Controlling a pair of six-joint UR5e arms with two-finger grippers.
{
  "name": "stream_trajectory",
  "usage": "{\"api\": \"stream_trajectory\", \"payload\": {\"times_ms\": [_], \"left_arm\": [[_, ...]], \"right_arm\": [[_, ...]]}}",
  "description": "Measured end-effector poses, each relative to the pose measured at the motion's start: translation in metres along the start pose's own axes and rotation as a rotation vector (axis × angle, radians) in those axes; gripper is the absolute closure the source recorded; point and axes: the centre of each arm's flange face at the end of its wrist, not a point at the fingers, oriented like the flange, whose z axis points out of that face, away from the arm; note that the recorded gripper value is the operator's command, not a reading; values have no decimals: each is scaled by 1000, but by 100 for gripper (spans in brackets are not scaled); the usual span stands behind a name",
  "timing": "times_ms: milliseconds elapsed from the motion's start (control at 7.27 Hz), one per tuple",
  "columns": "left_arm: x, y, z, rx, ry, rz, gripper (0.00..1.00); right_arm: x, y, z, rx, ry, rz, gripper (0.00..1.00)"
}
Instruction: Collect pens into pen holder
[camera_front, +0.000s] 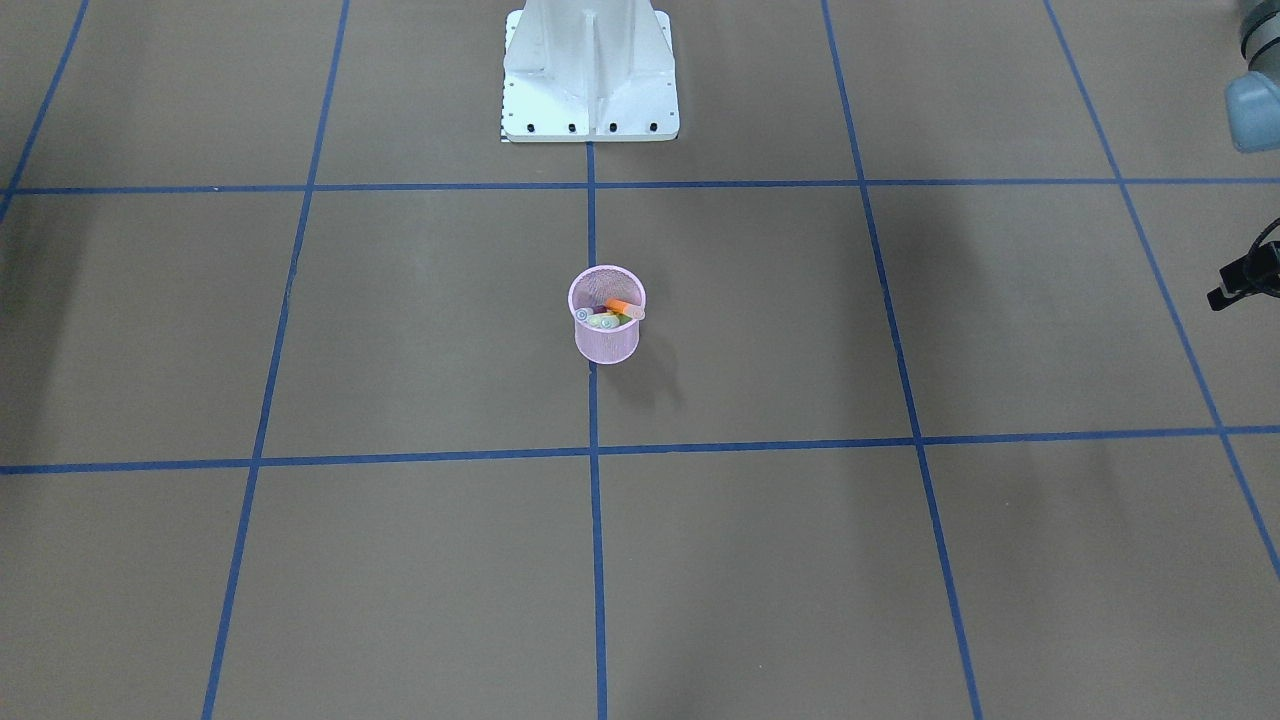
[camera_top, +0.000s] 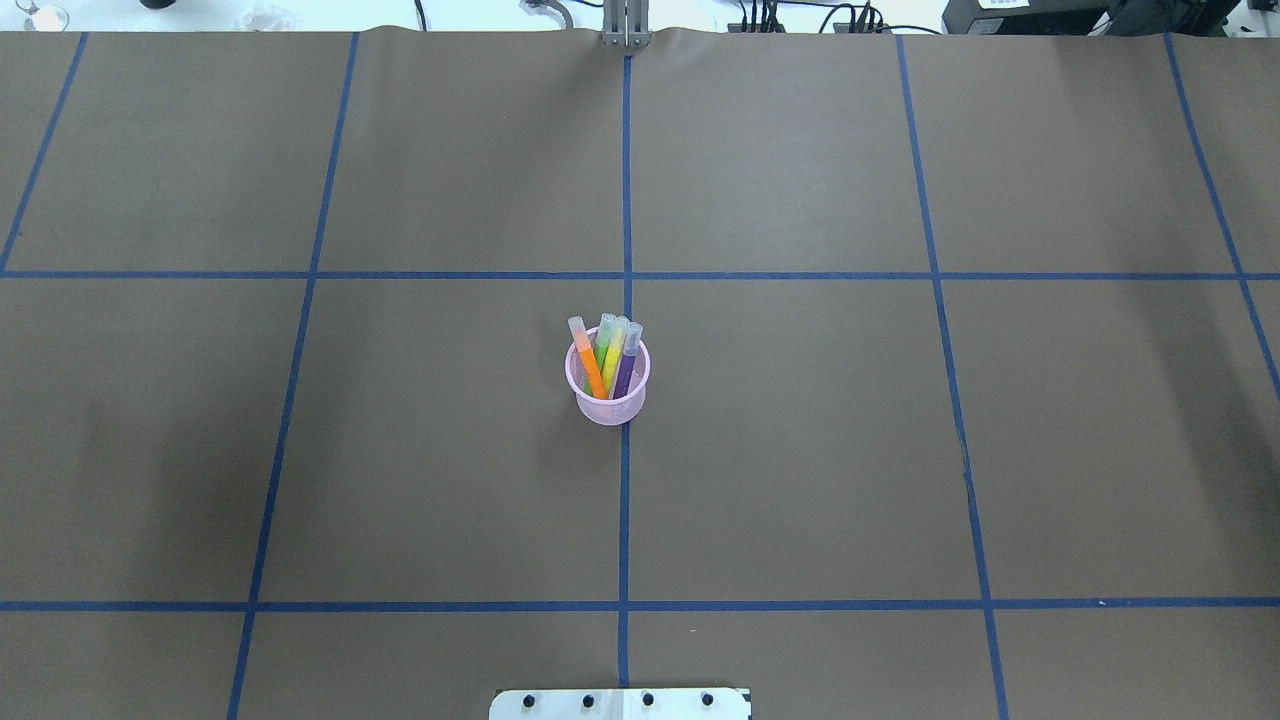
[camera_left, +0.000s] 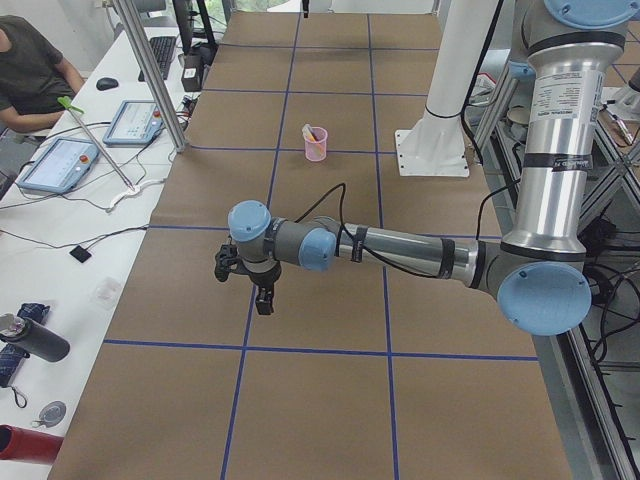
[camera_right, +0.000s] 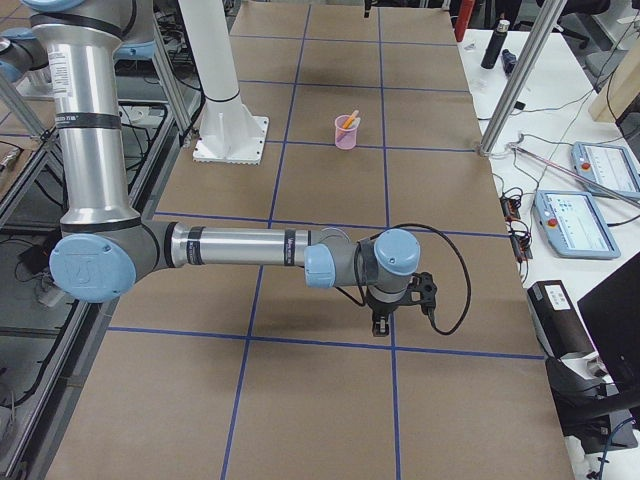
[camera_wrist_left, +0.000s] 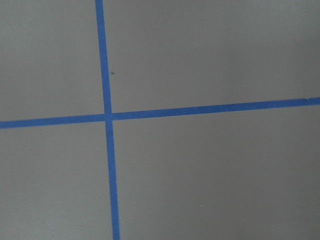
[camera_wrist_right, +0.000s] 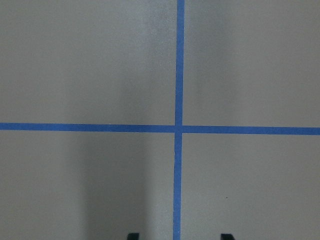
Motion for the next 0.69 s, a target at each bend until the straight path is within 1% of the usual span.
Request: {"api": "stream_trajectory", "payload": {"times_ms": [138, 275, 688], "left_arm": [[-3, 0, 2, -7, 6, -13, 1], [-6, 1, 3, -8, 6, -13, 1], [-27, 1, -11, 21, -1, 121, 0]], "right_arm": [[-3, -10, -13, -17, 2, -9, 0], [-6, -16, -27, -18, -2, -14, 0], [-10, -17, -48, 3, -8, -22, 0]]}}
